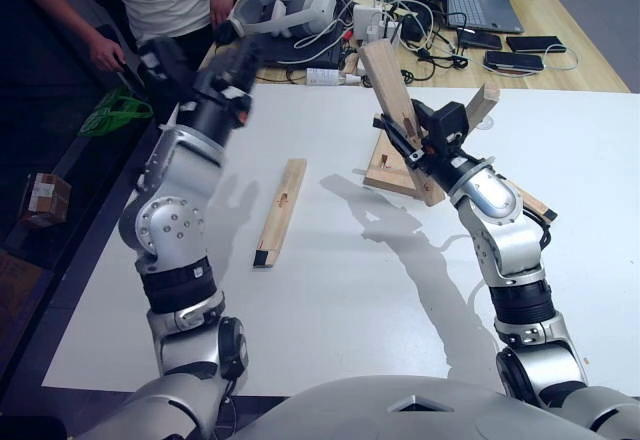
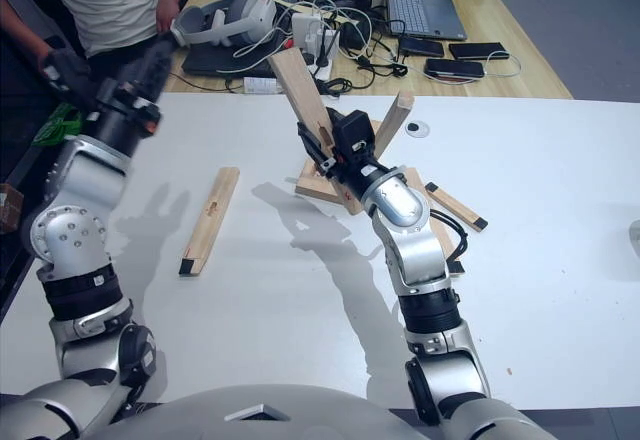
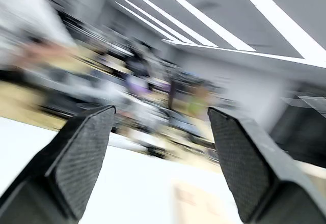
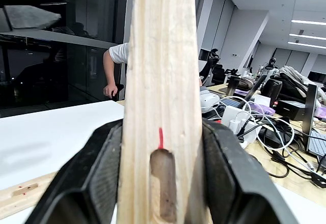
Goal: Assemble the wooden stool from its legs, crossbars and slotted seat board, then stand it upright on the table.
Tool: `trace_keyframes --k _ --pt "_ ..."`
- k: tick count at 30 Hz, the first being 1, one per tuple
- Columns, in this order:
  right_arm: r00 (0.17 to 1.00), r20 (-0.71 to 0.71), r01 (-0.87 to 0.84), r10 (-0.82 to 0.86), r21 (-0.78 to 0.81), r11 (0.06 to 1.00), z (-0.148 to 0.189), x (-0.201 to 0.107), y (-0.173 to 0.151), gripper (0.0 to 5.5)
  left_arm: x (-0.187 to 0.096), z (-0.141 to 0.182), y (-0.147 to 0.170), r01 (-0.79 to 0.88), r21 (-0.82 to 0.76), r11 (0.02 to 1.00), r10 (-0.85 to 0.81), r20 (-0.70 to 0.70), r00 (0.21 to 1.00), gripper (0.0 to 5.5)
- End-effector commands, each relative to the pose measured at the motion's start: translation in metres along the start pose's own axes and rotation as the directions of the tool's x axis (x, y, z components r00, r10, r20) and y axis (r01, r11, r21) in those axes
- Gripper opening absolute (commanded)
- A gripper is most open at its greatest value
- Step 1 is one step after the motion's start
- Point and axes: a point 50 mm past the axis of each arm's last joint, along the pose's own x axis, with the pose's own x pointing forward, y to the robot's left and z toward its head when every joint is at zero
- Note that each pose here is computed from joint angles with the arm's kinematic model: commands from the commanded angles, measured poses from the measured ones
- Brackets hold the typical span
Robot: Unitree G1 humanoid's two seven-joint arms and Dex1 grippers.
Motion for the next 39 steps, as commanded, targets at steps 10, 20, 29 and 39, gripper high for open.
trace_keyframes --k 10,20,29,39 --pt "0.999 0.038 -0.017 0.018 -0.015 1.000 0.011 0.003 0.001 2.01 0.004 -0.003 0.034 -0.253 0.949 0.189 0.081 0.241 0.967 3.28" --pt "0.999 0.040 -0.018 0.018 -0.011 1.000 0.011 0.004 0.002 2.01 0.009 -0.008 0.030 -0.227 0.835 0.500 0.178 0.157 0.971 3.28" --pt "0.999 0.043 -0.030 0.031 -0.017 0.999 0.011 0.005 0.004 2.01 0.006 -0.032 -0.029 0.177 -0.302 0.937 -0.231 -0.151 0.961 3.28" --pt "0.998 0.047 -0.051 0.051 -0.019 0.999 0.011 0.006 0.010 2.01 -0.016 -0.025 -0.075 0.410 -0.571 0.712 -0.573 -0.134 0.809 3.28"
